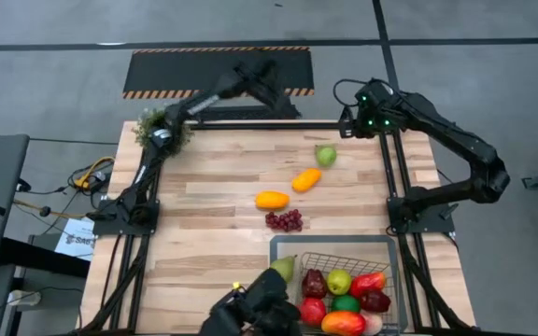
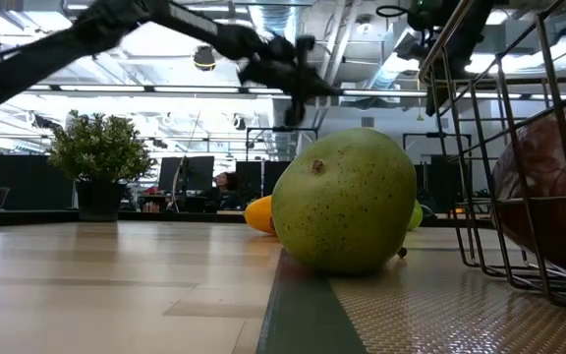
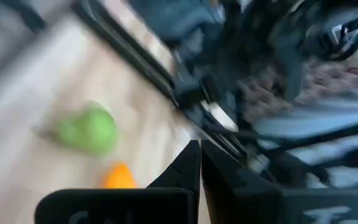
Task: Build produce basket
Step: Put the top pear into the wire basket
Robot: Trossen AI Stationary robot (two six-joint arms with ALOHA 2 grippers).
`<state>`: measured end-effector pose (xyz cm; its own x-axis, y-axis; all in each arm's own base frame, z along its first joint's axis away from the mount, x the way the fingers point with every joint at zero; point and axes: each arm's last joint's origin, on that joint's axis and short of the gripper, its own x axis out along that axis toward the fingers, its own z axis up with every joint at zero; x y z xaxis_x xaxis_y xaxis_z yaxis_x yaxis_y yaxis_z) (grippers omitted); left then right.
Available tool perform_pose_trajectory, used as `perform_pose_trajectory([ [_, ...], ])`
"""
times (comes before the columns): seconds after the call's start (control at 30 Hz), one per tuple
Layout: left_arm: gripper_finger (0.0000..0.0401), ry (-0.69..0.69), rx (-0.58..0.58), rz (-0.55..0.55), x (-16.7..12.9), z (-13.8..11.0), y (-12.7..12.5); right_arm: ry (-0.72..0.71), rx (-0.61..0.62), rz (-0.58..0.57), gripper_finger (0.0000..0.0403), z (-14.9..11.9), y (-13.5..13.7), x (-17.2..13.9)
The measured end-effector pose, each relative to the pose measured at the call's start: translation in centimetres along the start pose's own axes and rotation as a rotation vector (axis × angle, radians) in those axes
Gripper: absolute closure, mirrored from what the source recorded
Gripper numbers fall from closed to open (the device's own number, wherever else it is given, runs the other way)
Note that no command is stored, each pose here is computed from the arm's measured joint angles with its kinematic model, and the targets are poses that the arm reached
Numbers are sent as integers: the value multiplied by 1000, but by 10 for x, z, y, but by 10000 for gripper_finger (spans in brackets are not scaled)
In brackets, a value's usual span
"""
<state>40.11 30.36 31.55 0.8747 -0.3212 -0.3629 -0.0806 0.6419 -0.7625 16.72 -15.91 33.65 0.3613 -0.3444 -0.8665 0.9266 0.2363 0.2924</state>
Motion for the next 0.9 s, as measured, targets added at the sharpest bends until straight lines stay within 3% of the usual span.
perform_pose_trajectory([
  [0.1,401,-14,54,22,-14,1,-10,0,15,-24,402,12,1,18],
  [0.2,401,-11,79,19,-19,0,-18,88,25,-86,402,21,3,57],
  [0.37,401,-113,242,47,-71,3,-90,273,6,-130,402,31,10,115],
  [0.43,401,-122,279,85,-84,-2,-104,365,11,-168,402,34,5,131],
  [0.57,401,-99,297,169,-93,-11,-113,484,-13,-238,402,43,1,142],
  [0.7,401,-120,379,212,-117,-21,-143,550,-61,-238,402,50,7,156],
  [0.9,401,-23,346,331,-119,-33,-134,705,-125,-226,402,56,19,166],
])
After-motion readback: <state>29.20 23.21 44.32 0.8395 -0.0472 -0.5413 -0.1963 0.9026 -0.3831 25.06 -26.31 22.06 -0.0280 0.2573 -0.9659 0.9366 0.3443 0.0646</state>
